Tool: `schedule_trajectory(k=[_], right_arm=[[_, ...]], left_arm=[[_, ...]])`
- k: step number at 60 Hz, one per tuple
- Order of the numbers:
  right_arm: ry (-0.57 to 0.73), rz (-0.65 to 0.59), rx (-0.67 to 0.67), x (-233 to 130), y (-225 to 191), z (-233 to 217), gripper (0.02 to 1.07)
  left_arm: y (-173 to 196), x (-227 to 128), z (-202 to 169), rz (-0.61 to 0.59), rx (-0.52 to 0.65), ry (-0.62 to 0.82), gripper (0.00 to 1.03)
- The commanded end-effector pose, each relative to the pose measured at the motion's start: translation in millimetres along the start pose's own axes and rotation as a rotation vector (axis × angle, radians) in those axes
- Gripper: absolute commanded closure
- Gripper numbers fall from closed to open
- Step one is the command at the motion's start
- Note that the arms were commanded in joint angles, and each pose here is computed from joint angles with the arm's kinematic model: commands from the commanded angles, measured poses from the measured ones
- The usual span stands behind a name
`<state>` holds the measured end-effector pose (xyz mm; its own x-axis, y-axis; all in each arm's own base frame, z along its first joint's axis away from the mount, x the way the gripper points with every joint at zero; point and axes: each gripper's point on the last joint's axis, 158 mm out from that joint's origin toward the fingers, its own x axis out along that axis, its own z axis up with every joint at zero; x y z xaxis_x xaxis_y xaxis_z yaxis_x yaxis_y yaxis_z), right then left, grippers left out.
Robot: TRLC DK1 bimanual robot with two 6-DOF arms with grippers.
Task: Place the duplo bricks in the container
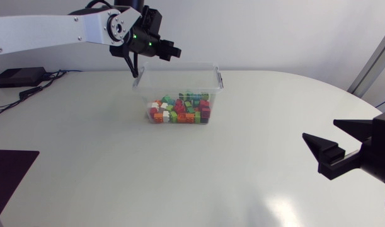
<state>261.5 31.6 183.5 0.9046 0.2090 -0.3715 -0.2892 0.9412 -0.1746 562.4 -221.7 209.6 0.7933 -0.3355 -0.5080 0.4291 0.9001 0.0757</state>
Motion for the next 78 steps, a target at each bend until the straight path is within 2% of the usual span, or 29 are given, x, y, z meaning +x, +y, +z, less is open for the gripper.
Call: schedule_trajectory(k=[1,3,4,5,13,23,29,38,45,57,72,78], right_arm=[[-0.022,-0.021,0.006,-4,1,-4,0.06],[-0.038,-0.029,0.000,-7,1,-3,0.06],[-0.048,-0.035,-0.004,-10,0,-2,0.07],[-0.059,-0.044,-0.011,-12,0,-1,0.06],[-0.108,-0.117,-0.033,-23,-8,-1,0.06],[-0.157,-0.191,-0.003,-33,-16,-5,0.06],[-0.160,-0.222,0.020,-34,-21,-9,0.06],[-0.182,-0.242,0.014,-34,-23,-11,0.06],[-0.183,-0.253,0.014,-31,-24,-18,0.07],[-0.189,-0.271,0.018,-28,-27,-23,0.07],[-0.207,-0.295,0.018,-29,-31,-20,0.06],[-0.218,-0.306,0.016,-28,-34,-20,0.07]], left_arm=[[7,15,1,0.020,0.010,-0.008,0.19],[8,17,-1,0.024,0.016,-0.003,0.12],[8,18,-4,0.025,0.022,0.003,0.05],[8,19,-6,0.026,0.026,0.003,0.04],[17,17,-19,0.055,0.024,0.019,0.04],[27,-17,-2,0.139,0.040,-0.110,0.04],[36,-45,2,0.179,0.035,-0.135,0.04],[46,-76,-9,0.202,0.101,-0.106,0.04],[51,-108,-16,0.228,0.129,-0.149,0.04],[67,-160,-29,0.283,0.094,-0.226,0.04],[68,-225,-51,0.331,0.078,-0.335,0.04],[70,-251,-61,0.351,0.030,-0.382,0.04]])
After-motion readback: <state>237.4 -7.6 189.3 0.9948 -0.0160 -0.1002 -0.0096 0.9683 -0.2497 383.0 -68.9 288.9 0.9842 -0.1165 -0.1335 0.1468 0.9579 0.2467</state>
